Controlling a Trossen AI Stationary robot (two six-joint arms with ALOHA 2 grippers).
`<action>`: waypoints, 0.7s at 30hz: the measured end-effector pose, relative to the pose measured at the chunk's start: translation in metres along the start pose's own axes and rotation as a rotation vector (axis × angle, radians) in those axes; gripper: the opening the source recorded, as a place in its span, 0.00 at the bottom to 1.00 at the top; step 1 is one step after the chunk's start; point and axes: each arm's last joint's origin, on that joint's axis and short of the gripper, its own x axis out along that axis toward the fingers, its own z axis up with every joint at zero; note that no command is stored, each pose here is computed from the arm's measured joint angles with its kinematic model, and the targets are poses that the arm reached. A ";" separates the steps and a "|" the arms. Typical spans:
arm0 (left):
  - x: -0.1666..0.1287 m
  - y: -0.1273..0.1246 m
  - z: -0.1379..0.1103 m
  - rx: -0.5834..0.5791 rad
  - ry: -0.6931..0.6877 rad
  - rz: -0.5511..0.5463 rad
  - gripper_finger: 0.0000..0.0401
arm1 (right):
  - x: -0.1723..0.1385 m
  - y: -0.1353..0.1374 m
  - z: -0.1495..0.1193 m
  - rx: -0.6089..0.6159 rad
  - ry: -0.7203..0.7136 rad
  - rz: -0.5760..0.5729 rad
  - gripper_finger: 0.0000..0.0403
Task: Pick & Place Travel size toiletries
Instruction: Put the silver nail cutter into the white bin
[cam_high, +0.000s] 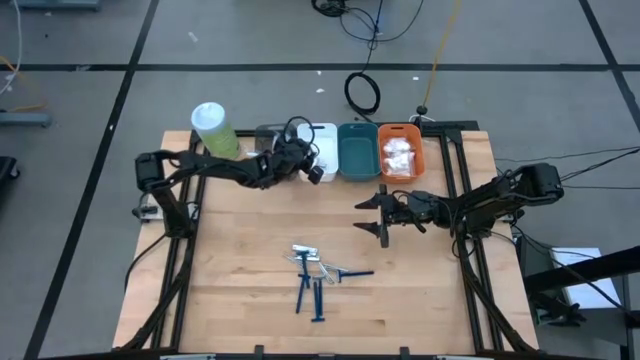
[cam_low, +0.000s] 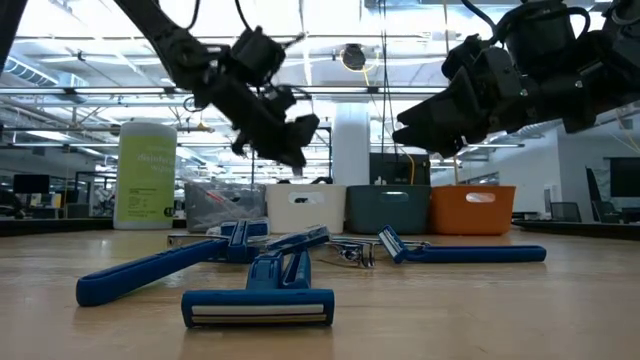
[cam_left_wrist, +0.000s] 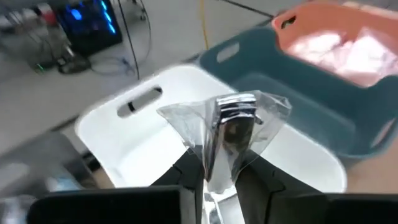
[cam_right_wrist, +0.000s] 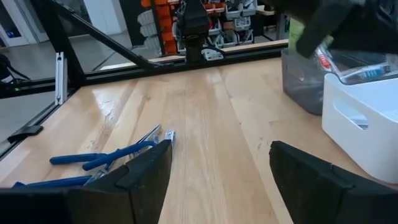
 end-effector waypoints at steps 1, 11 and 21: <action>0.004 0.002 -0.003 -0.005 0.019 -0.014 0.17 | 0.000 0.000 0.000 0.000 0.002 0.000 0.64; 0.010 0.004 -0.006 -0.116 0.036 -0.063 0.21 | 0.000 0.000 -0.002 0.000 0.016 -0.002 0.63; 0.014 0.011 -0.005 -0.108 0.068 -0.144 0.48 | 0.000 0.000 -0.002 0.006 0.018 -0.002 0.63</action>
